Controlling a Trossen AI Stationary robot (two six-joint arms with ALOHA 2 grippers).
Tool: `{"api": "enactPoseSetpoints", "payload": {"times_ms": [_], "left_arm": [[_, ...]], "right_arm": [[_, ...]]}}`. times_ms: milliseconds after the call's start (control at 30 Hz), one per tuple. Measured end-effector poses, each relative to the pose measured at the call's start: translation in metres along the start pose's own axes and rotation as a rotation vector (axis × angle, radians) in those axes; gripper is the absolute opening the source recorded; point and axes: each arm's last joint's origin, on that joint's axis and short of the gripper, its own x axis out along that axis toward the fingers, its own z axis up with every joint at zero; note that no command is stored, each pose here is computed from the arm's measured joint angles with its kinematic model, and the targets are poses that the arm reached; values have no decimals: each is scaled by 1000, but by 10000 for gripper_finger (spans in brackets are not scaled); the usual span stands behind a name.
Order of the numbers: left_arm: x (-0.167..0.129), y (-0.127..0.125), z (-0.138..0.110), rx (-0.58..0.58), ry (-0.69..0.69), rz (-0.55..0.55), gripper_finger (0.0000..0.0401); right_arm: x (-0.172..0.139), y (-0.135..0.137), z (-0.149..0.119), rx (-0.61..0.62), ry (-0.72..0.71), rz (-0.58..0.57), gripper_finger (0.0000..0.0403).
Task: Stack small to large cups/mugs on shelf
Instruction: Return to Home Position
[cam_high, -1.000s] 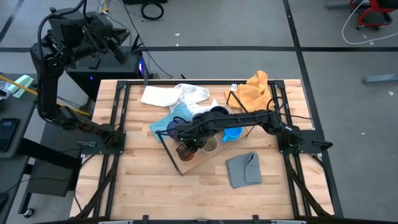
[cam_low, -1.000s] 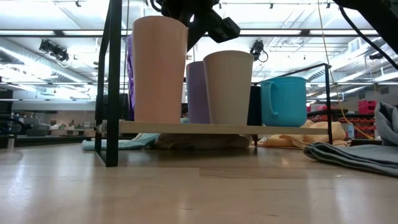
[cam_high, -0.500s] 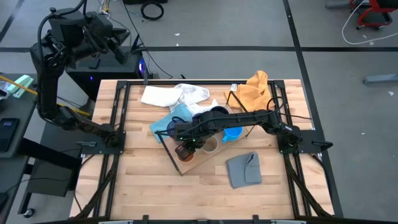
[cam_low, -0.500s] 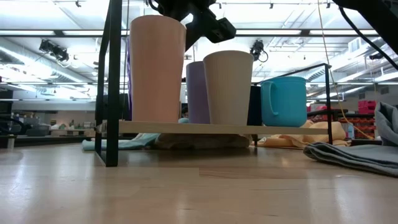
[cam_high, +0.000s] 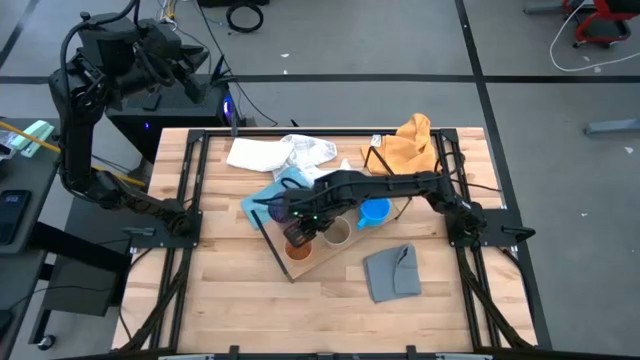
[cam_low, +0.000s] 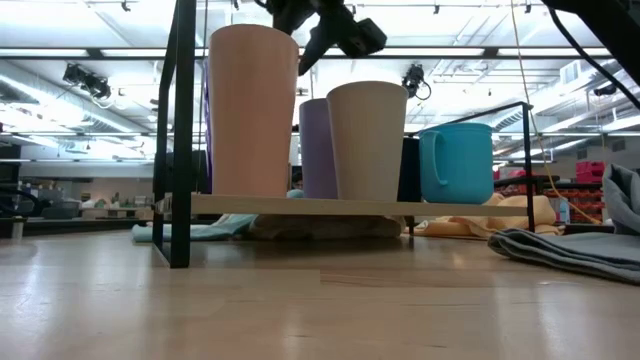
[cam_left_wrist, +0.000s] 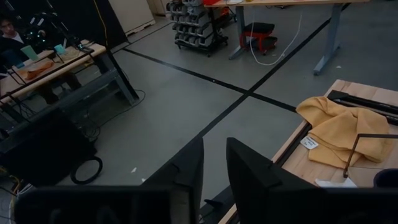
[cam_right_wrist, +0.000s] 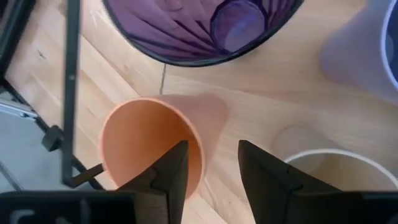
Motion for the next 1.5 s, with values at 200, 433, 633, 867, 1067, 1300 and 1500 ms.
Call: {"api": "enactPoseSetpoints", "payload": {"times_ms": [200,433,633,867,1067,1300,1500], "left_arm": [[0,0,0,8,0,0,80],[0,0,0,8,0,0,79],[0,0,0,8,-2,1,80],[0,0,1,6,-13,0,78],[0,-3,3,3,-48,-112,73],[-12,-6,20,-47,-286,-351,74],[-36,-5,35,-84,-504,-529,63]], "right_arm": [[-23,2,-6,10,-30,52,146],[-91,1,-40,-1,-137,126,146],[-146,-14,-73,-2,-325,81,146],[-186,-37,-101,-34,-494,-26,59],[-215,-48,-119,-181,-645,-53,9],[-259,-71,-148,-285,-895,-92,4],[-301,-100,-183,-372,-1079,-55,2]]}}
